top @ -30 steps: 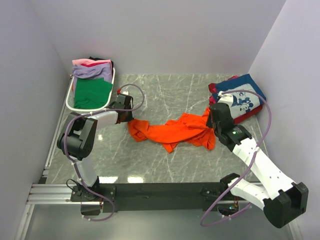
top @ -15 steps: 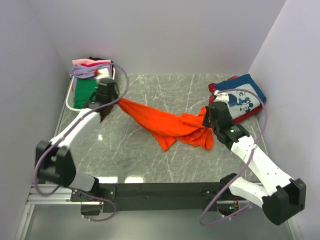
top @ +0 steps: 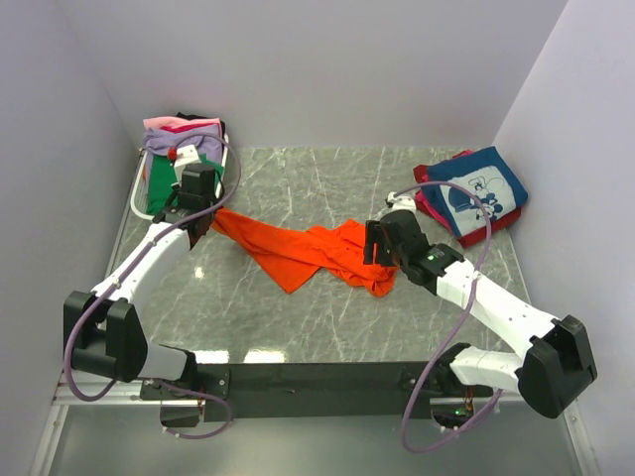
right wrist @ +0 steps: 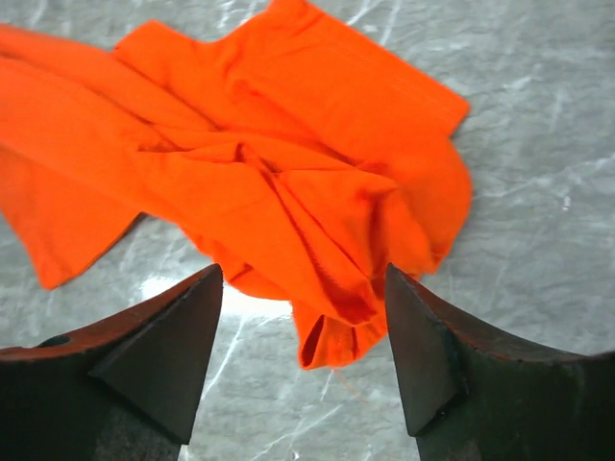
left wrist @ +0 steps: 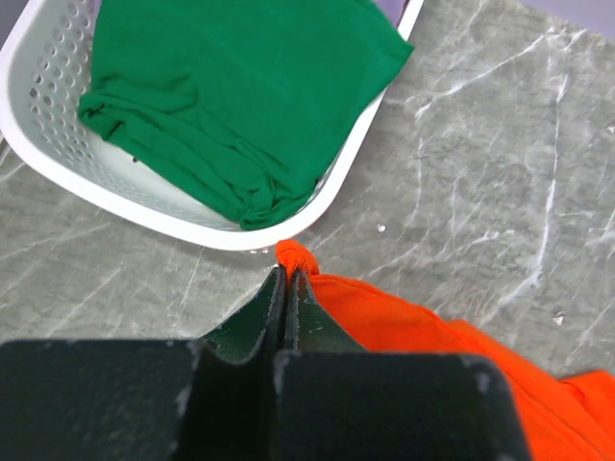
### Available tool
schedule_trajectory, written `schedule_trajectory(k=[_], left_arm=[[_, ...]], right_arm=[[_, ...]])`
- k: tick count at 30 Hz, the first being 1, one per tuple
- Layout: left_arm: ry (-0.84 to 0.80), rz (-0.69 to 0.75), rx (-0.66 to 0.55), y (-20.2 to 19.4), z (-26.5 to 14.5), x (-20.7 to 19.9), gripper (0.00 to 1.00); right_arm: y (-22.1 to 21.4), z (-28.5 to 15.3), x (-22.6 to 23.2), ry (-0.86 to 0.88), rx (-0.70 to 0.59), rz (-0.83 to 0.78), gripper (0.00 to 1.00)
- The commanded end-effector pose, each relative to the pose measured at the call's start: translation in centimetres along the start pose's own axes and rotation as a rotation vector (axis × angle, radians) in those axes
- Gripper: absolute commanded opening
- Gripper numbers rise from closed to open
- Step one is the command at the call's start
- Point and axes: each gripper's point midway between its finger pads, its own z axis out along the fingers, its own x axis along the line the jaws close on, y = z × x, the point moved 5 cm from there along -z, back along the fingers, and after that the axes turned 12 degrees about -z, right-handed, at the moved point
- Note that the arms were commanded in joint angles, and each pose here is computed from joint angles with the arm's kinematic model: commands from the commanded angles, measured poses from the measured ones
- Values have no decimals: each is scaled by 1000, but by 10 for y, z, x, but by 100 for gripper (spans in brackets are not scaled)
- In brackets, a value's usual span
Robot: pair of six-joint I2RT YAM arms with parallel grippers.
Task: Fold and stack the t-shirts
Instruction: Flatten the tshirt out
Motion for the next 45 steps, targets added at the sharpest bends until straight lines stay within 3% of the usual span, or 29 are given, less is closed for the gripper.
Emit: schedule_trajectory(k=[1, 16, 34, 37, 45], left_arm=[[-44, -13, -28, 10, -5, -7, 0], [-107, -15, -11, 10, -7, -16, 0], [-90, 1, 14, -3, -2, -10, 0], [-89, 3, 20, -4, -1, -10, 0], [-92, 0, 19, -4, -2, -10, 0]], right_arm=[[7, -3, 7, 34, -42, 33, 76], [-50, 24, 12, 22, 110, 58, 76], [-68, 44, -1, -29, 141, 74, 75], [-68, 44, 0, -12, 134, 70, 72], [-64, 44, 4, 23, 114, 58, 49]])
